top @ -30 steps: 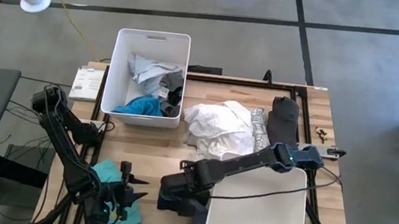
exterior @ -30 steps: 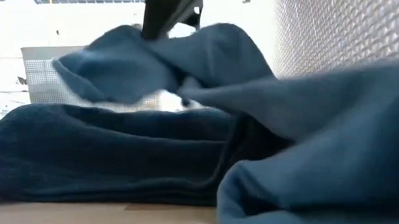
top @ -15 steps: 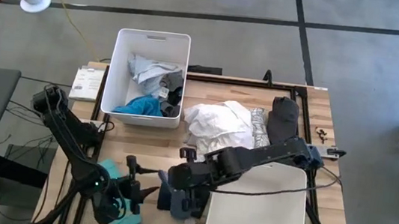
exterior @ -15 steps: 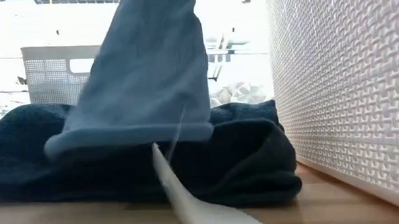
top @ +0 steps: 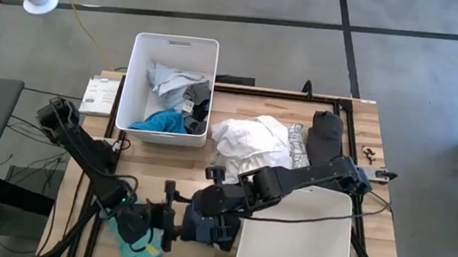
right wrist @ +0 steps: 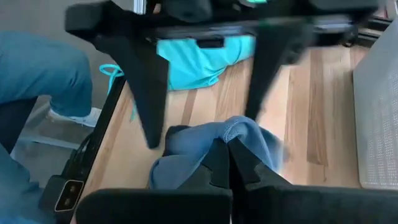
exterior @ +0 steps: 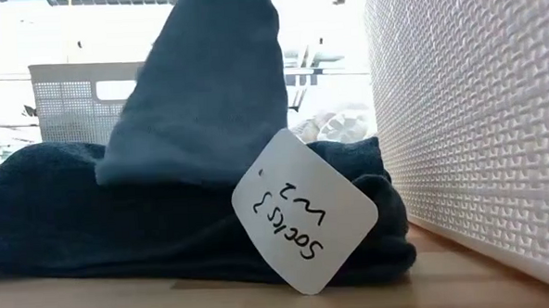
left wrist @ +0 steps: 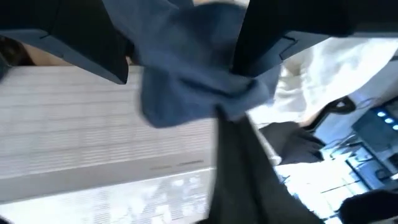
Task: Sort clothes
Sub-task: Put the gray sock into the top white laundry bin
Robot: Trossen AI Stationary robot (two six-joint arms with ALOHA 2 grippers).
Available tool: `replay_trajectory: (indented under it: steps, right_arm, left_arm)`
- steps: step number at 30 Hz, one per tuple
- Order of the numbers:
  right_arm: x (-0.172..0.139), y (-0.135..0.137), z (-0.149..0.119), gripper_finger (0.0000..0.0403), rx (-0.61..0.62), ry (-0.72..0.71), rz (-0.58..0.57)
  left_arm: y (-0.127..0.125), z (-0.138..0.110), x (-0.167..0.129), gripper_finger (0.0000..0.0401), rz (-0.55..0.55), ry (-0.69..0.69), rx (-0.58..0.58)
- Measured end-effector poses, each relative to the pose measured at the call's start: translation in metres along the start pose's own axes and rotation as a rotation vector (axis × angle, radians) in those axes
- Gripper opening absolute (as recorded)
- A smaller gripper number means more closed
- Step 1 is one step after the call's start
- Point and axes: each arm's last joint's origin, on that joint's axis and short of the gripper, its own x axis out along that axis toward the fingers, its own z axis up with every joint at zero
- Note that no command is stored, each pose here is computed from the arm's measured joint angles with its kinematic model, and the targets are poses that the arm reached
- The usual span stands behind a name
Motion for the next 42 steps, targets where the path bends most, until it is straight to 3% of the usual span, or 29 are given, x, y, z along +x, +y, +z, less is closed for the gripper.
replay_trajectory:
  steps: [6,13,25,32,38,42]
  right_arm:
    - [0.000,0.001,0.003,0.0000,-0.019,-0.029,0.003]
    - [0.000,0.001,0.003,0.0000,-0.038,-0.028,0.003]
    - [-0.012,0.000,0.002,0.0000,-0.060,-0.022,-0.027]
    - [-0.019,0.004,-0.001,0.0029,-0.011,0.003,-0.026]
    - [-0.022,0.007,-0.011,0.0095,0.042,0.091,-0.106]
    - [-0.025,0.013,-0.016,0.0155,0.050,0.118,-0.194]
  left_arm:
    - [0.014,0.000,0.015,0.0286,0.063,0.018,-0.037]
    - [0.019,0.000,0.022,0.0263,0.014,0.035,-0.044]
    - [0.017,-0.006,0.021,0.0016,-0.059,0.083,0.056]
    - [0.022,-0.001,0.016,0.0007,-0.068,0.070,0.150]
    - [0.044,0.015,-0.004,0.0004,-0.061,0.030,0.183]
    - [0.067,0.024,-0.022,0.0004,0.019,0.027,0.225]
